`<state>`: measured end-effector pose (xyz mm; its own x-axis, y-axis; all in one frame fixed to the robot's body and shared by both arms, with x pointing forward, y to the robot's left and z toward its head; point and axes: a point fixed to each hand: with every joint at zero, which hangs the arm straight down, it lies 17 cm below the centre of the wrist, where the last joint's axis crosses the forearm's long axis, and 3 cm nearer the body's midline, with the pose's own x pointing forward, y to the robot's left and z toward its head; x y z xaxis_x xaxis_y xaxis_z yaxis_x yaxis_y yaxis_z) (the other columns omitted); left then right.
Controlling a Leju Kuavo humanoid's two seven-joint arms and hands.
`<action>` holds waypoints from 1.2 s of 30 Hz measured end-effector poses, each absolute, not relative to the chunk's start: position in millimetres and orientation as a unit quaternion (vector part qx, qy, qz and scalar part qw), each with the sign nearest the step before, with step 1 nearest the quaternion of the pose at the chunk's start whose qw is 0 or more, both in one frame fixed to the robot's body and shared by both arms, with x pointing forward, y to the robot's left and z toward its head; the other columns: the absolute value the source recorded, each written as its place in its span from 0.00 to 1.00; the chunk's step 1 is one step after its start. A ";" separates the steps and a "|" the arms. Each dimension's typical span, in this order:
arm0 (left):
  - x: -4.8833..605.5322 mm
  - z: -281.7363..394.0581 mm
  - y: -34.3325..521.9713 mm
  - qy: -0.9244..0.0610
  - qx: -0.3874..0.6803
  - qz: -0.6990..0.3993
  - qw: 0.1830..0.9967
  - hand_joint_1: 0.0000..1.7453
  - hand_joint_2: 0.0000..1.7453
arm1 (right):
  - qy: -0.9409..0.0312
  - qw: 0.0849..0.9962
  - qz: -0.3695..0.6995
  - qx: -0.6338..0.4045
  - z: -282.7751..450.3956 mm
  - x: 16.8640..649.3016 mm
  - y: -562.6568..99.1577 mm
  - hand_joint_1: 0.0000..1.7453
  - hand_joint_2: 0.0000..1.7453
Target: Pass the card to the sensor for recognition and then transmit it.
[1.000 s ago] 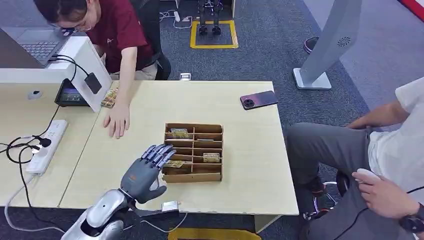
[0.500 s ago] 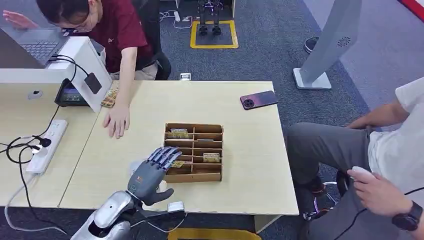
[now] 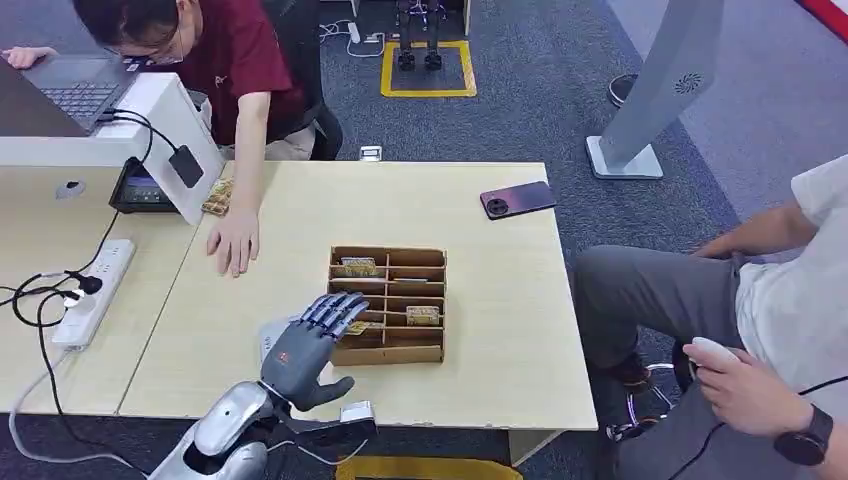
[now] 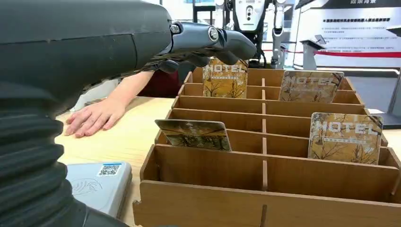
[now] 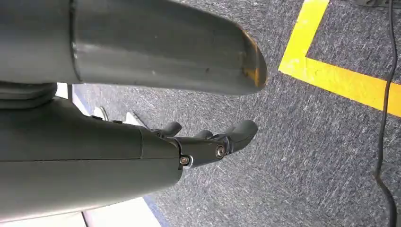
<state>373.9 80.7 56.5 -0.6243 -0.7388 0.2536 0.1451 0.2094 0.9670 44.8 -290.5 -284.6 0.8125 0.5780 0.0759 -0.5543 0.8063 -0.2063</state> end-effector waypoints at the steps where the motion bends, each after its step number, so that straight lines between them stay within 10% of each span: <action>1: 373.8 56.4 80.6 -0.681 0.218 -0.590 0.375 0.00 1.00 | -0.068 0.948 0.299 -0.088 -284.6 44.8 -290.5 0.00 0.00; 36: 383.3 72.6 71.8 -0.701 0.208 -0.556 0.396 0.00 1.00 | -0.069 0.947 0.302 -0.088 -284.5 45.5 -290.7 0.00 0.00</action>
